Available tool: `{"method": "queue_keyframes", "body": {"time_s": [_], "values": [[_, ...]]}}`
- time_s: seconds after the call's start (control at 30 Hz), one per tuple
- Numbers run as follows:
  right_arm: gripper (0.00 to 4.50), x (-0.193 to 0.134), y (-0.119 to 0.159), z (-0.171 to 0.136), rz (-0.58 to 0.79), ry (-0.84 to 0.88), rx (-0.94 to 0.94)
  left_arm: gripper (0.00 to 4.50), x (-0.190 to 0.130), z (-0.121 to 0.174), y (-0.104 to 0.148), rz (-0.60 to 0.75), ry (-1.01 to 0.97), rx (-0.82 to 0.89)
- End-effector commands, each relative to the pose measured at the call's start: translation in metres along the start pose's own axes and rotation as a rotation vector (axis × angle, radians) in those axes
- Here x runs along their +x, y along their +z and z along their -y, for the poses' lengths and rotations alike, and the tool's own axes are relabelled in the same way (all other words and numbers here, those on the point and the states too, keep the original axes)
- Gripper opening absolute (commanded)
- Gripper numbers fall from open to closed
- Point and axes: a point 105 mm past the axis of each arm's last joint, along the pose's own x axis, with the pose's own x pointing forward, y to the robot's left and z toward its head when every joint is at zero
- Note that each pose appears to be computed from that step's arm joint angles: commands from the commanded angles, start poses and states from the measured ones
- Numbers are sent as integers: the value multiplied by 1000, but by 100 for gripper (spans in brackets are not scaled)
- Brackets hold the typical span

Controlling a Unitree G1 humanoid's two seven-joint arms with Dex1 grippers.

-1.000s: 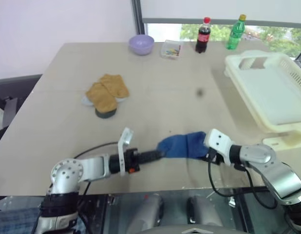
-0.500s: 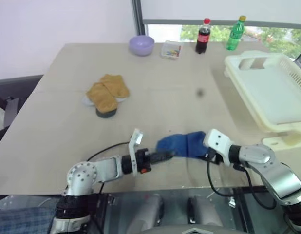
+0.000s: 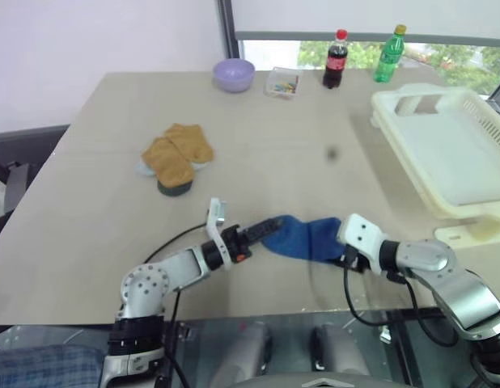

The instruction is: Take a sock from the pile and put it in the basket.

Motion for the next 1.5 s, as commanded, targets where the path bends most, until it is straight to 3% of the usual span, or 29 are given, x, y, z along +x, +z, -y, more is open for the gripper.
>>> {"method": "queue_keyframes", "body": {"time_s": [0.03, 0.3, 0.63, 1.17, 1.33, 1.5], "values": [[246, 2, 2, -1, 3, -3, -14, 438, 5, 27, -4, -29, -139, -14], [246, 0, 6, 3, 9, -15, -28, 438, 8, 41, -1, -11, -224, -51], [246, 1, 12, 5, 18, -13, -47, 438, 41, 51, -5, -29, -278, -87], [246, -12, 15, 1, 7, 1, -7, 438, 64, 42, -14, -72, -273, -106], [448, -23, 15, -6, -21, 61, 7, 450, 71, 41, -16, -76, -280, -107], [448, -39, 11, 8, -63, -17, -10, 450, 72, 41, -17, -77, -282, -111]]}}
